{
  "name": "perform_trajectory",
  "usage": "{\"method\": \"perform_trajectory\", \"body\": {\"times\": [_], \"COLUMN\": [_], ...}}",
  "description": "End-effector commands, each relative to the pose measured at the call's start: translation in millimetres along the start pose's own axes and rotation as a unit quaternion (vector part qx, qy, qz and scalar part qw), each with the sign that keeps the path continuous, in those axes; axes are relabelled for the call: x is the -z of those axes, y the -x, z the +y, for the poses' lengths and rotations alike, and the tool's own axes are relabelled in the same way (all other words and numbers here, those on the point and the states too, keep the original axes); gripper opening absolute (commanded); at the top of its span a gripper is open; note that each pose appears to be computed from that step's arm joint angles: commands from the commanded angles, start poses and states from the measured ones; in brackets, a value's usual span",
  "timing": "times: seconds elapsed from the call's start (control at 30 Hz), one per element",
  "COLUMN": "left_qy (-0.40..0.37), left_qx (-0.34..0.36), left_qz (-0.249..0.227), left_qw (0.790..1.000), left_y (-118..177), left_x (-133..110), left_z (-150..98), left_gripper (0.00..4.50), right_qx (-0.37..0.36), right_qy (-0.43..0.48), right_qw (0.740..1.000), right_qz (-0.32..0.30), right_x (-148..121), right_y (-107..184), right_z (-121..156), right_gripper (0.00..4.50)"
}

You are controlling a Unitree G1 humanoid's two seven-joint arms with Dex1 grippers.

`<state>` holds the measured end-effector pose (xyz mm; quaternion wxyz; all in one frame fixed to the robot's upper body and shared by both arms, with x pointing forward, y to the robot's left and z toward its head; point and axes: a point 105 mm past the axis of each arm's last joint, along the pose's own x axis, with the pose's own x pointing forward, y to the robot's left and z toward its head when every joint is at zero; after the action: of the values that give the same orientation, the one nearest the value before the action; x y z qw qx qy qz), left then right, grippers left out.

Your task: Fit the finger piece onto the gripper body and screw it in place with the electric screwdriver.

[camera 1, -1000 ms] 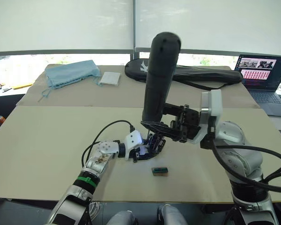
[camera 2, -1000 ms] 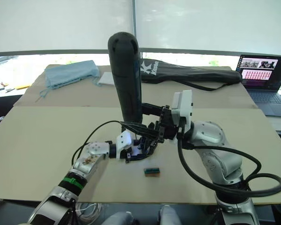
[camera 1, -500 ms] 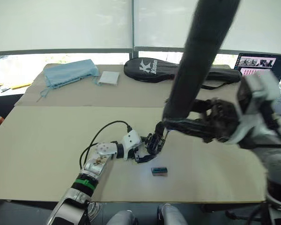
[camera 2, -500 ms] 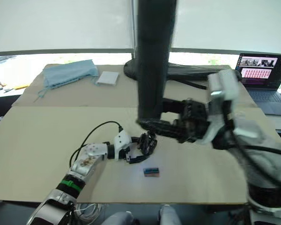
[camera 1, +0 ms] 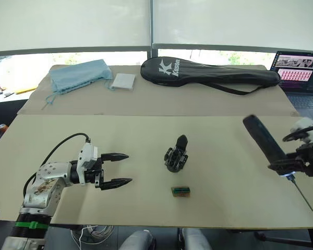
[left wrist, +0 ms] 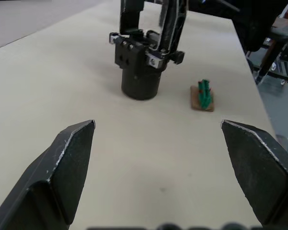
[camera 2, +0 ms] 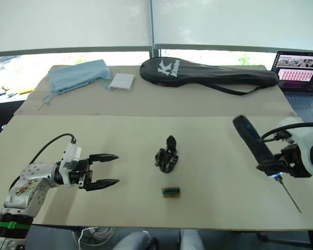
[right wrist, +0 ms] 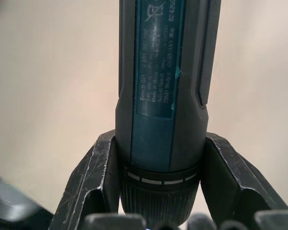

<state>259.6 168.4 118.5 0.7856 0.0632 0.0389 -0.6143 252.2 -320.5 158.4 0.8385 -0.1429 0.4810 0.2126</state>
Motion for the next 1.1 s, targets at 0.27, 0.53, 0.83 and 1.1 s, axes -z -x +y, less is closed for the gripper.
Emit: {"method": "perform_trajectory", "body": {"times": [0.27,0.53,0.83,1.1], "left_qy": [-0.023,-0.049,-0.067,-0.094], "left_qx": [-0.038,-0.051,-0.128,-0.176], "left_qz": [-0.006,0.001,0.058,0.112], "left_qw": [0.999,0.997,0.988,0.974], "left_y": [9,11,31,58], "left_x": [-12,-12,2,16], "left_z": [1,3,21,29], "left_gripper": [4.43,4.50,4.50,4.50], "right_qx": [0.008,-0.011,0.005,-0.103], "right_qy": [-0.003,-0.003,0.027,0.258], "right_qw": [0.999,0.999,0.999,0.923], "right_qz": [0.042,0.053,-0.043,-0.267], "right_x": [5,5,-25,-51], "right_y": [-41,-47,2,28], "right_z": [-20,-21,-29,35], "right_gripper": [1.92,2.94,4.46,4.46]}}
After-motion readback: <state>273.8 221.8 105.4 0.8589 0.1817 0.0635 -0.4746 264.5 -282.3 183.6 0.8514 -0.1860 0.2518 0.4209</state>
